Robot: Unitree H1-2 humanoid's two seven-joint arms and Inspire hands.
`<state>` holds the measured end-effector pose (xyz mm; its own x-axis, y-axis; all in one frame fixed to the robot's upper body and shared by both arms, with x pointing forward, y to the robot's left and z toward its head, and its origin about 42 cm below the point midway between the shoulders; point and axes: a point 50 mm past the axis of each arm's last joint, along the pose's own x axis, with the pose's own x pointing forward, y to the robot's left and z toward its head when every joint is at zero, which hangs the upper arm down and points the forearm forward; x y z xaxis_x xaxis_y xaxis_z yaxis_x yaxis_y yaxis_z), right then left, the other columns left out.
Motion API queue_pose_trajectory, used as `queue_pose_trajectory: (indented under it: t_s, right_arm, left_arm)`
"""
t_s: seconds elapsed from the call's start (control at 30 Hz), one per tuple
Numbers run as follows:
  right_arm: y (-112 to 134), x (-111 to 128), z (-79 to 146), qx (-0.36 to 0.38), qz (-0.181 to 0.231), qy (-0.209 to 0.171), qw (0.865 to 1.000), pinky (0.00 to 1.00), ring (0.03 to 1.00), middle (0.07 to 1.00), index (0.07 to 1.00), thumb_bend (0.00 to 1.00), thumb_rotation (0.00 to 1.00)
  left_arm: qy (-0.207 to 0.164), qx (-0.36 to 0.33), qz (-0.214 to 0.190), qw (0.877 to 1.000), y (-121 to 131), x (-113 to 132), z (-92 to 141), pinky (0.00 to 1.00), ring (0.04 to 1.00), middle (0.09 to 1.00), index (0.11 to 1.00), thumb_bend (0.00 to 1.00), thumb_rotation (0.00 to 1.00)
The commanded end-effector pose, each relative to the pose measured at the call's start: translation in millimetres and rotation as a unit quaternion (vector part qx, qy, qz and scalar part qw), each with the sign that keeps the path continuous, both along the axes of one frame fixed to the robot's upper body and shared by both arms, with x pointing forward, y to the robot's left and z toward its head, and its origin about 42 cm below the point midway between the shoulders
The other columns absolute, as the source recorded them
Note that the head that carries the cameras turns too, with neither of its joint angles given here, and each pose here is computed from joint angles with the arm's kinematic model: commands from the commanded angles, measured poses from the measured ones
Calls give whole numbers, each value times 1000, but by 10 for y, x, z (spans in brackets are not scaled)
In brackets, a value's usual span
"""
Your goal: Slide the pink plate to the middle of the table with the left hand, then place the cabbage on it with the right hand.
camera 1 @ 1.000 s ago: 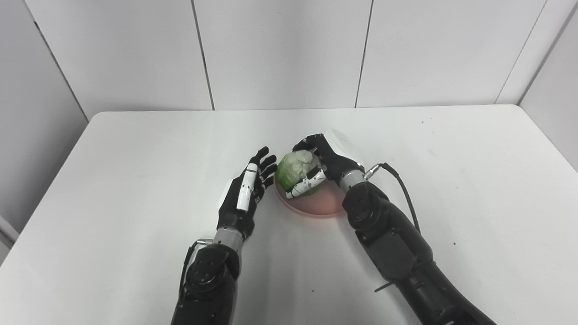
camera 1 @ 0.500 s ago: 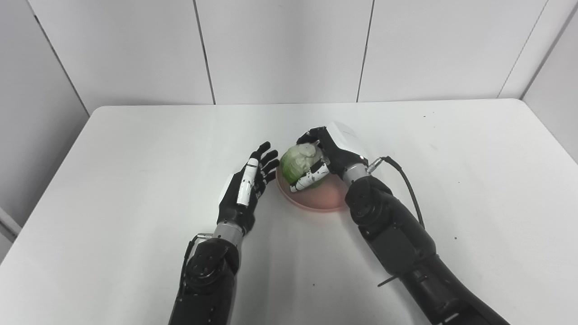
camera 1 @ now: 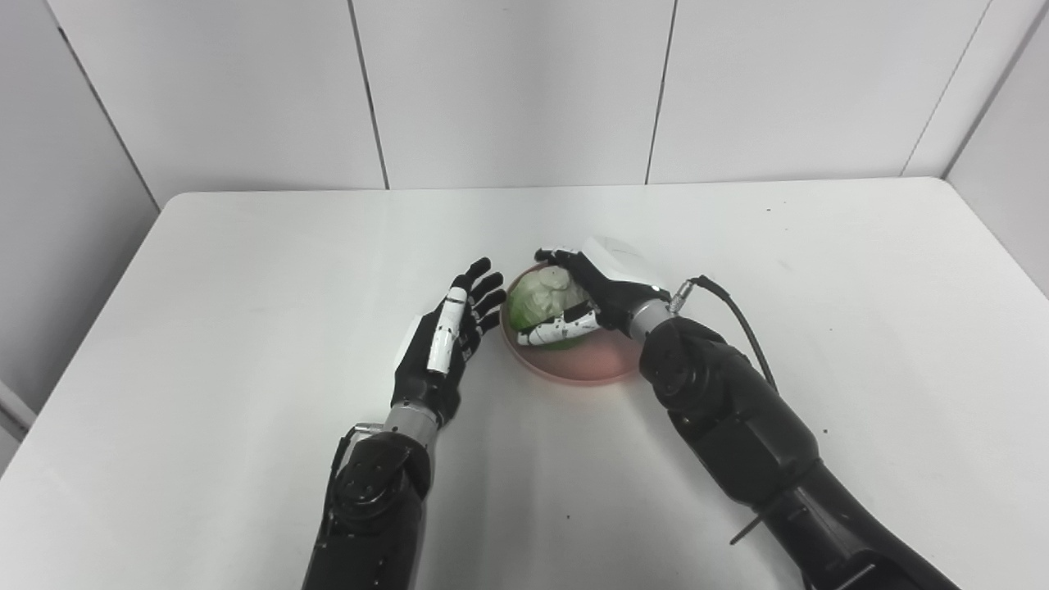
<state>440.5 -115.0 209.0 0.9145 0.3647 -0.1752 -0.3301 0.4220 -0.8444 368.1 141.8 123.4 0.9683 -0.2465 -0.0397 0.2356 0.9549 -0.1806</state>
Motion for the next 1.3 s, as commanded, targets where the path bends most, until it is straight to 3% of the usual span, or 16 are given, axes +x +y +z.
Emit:
queue_pose_trajectory:
  t_s: [0.0,0.27,0.4,0.57,0.63,0.67,0.7,0.73,0.8,0.9,1.27]
  right_arm:
    - [-17,6,195,22,22,-34,999,970,996,998,1000,1000,681]
    - [-141,-105,191,75,19,-61,995,966,1000,1000,1000,1000,765]
    - [-196,-182,184,119,19,-99,988,904,1000,1000,1000,1000,757]
    - [-230,-307,195,211,12,-150,966,841,999,1000,1000,1000,749]
    - [-243,-364,202,244,2,-175,954,884,999,1000,1000,1000,818]
    - [-252,-398,205,260,-8,-183,948,909,999,1000,1000,995,923]
    - [-264,-437,207,277,-18,-185,943,912,999,1000,1000,994,939]
    - [-273,-463,208,288,-24,-186,939,934,1000,1000,1000,976,969]
    - [-331,-569,184,342,-46,-170,923,984,1000,1000,1000,842,994]
    - [-430,-710,80,414,-71,-135,897,999,1000,1000,1000,760,1000]
    - [-678,-1028,-456,451,-148,-73,877,1000,1000,1000,1000,627,1000]
  left_arm:
    - [31,2,4,1000,42,-47,-99,879,894,900,884,430,1000]
    - [28,4,11,1000,71,-58,-108,877,882,885,868,417,1000]
    - [21,7,12,1000,97,-63,-130,888,888,893,879,418,1000]
    - [7,9,20,1000,144,-81,-145,892,890,897,884,413,1000]
    - [-1,8,24,1000,170,-95,-153,893,892,900,889,410,1000]
    - [-6,8,27,1000,186,-102,-159,899,898,905,894,406,1000]
    - [-11,8,29,999,203,-110,-165,899,899,906,895,405,1000]
    - [-14,9,31,999,212,-115,-169,902,903,911,898,405,1000]
    - [-20,13,36,999,245,-140,-181,917,918,927,914,408,1000]
    - [-23,16,38,999,284,-186,-192,937,932,939,928,412,1000]
    - [-29,28,25,999,314,-400,-284,999,975,979,972,410,1000]
